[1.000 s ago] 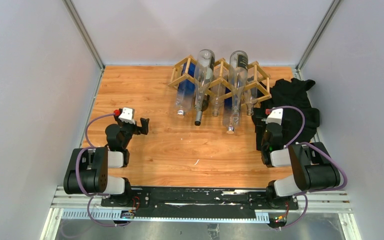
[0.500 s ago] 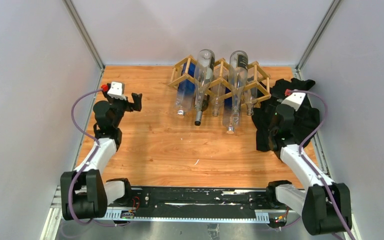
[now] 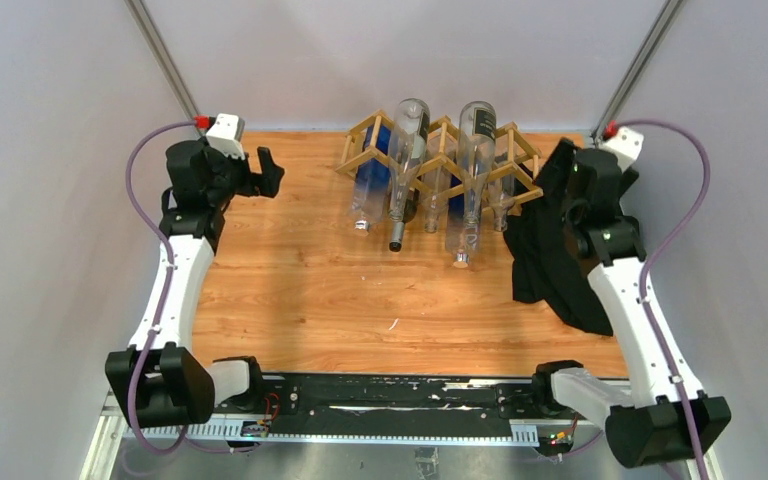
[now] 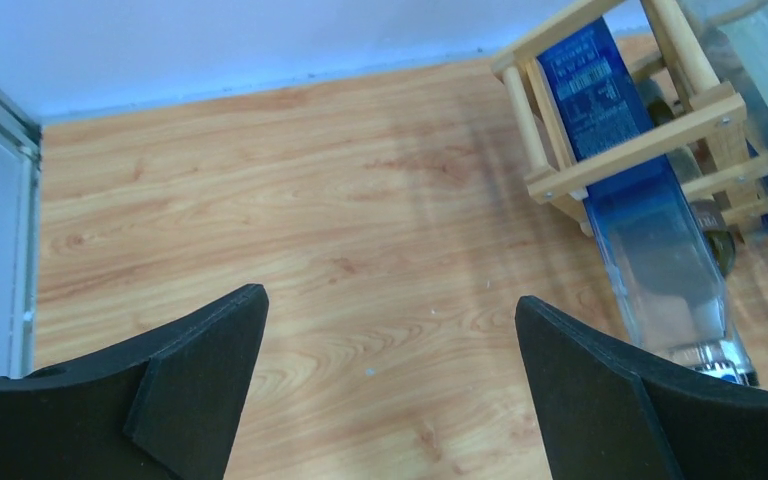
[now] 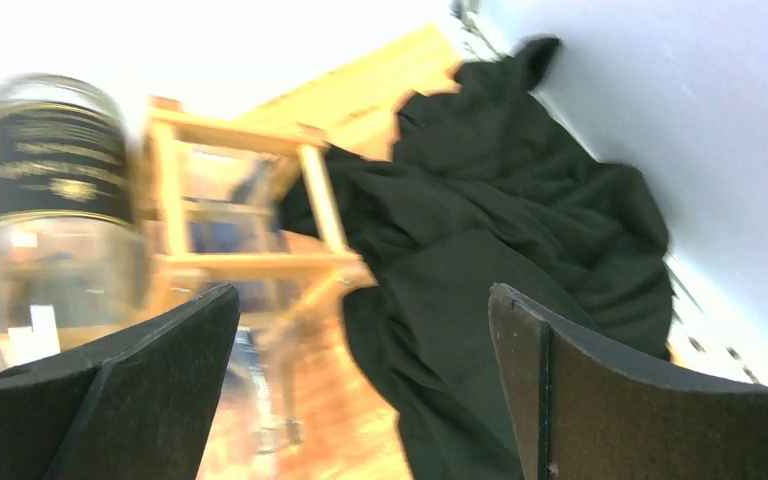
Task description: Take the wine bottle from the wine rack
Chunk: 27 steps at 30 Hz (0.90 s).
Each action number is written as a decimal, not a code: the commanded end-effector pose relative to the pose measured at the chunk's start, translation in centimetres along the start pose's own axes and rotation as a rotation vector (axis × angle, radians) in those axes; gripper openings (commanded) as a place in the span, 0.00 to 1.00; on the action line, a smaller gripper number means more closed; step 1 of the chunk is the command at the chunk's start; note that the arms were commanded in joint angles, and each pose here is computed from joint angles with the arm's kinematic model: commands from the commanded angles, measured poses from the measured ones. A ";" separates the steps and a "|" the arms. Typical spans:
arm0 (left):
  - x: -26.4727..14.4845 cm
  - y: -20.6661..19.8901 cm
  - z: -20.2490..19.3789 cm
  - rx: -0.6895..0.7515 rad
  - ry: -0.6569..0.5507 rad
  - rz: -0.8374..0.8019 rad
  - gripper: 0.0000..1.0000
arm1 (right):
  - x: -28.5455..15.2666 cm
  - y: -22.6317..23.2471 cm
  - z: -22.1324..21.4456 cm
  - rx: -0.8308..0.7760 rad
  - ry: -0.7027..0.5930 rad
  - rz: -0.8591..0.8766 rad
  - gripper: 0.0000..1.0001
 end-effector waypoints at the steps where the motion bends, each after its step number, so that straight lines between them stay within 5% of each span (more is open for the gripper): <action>1: -1.3 -0.6 -3.9 -0.058 0.238 -0.027 1.00 | -2.5 4.9 0.6 -0.037 0.170 0.179 0.99; 7: -2.8 -0.1 -3.6 0.046 0.290 0.000 1.00 | -6.9 13.7 4.4 -0.149 0.141 0.385 1.00; 15: -4.3 0.4 -5.5 0.119 0.402 0.003 1.00 | -10.4 25.2 0.5 -0.247 0.264 0.594 1.00; 27: -5.4 -0.6 -3.4 0.172 0.346 -0.028 1.00 | -8.9 31.1 -5.0 -0.316 0.404 0.572 0.88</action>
Point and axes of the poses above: each gripper's point midway between its finger pads, its own x axis out along the fingers, its own y axis along the line the jaws close on, z = x × y, the point moved 1 cm from there along -x, back along the fingers, and after that the axes turned 10 degrees about -x, right-handed, at the moved point
